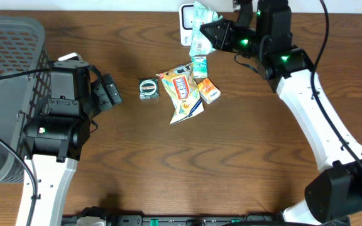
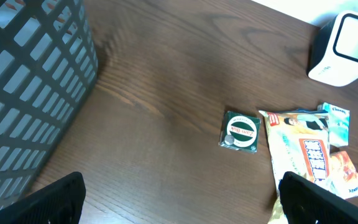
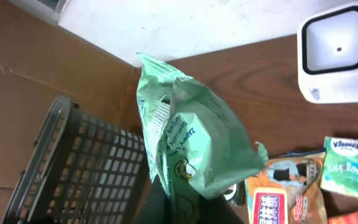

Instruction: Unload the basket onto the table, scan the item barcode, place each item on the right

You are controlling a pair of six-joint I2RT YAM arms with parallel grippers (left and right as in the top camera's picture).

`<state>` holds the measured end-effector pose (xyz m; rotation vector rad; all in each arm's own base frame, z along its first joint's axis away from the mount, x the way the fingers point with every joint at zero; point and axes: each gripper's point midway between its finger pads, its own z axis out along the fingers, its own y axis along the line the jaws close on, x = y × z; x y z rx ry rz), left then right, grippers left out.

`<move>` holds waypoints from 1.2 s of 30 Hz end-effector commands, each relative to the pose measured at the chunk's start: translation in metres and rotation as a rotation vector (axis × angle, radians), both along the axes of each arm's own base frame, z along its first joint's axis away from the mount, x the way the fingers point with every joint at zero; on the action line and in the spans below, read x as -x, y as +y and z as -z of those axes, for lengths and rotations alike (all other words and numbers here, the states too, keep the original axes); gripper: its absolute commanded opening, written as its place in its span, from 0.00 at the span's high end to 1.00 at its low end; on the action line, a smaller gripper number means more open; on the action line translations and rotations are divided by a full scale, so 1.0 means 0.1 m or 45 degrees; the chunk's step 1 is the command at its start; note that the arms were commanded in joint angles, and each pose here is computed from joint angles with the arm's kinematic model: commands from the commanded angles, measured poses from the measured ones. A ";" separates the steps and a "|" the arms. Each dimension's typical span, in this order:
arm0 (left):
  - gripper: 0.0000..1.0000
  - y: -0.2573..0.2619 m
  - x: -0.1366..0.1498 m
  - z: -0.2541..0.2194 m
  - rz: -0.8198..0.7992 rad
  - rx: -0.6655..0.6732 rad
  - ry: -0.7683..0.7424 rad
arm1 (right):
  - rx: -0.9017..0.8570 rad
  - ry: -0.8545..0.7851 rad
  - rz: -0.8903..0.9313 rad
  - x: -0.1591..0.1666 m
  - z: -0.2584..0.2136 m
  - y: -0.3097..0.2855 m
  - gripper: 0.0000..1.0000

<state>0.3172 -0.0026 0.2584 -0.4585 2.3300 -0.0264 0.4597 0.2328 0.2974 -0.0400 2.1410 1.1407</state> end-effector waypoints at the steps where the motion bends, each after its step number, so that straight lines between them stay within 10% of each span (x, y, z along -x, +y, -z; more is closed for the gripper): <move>1: 0.02 0.02 0.01 -0.02 0.002 -0.016 -0.007 | 0.014 0.025 0.002 -0.01 0.06 0.02 0.99; 20: 0.02 0.02 0.01 -0.02 0.002 -0.016 -0.007 | 0.231 0.002 0.193 -0.17 0.31 -0.27 0.99; 36: 0.02 0.02 0.01 -0.02 0.002 -0.016 -0.007 | 1.737 0.264 0.721 -0.16 1.84 -1.94 0.99</move>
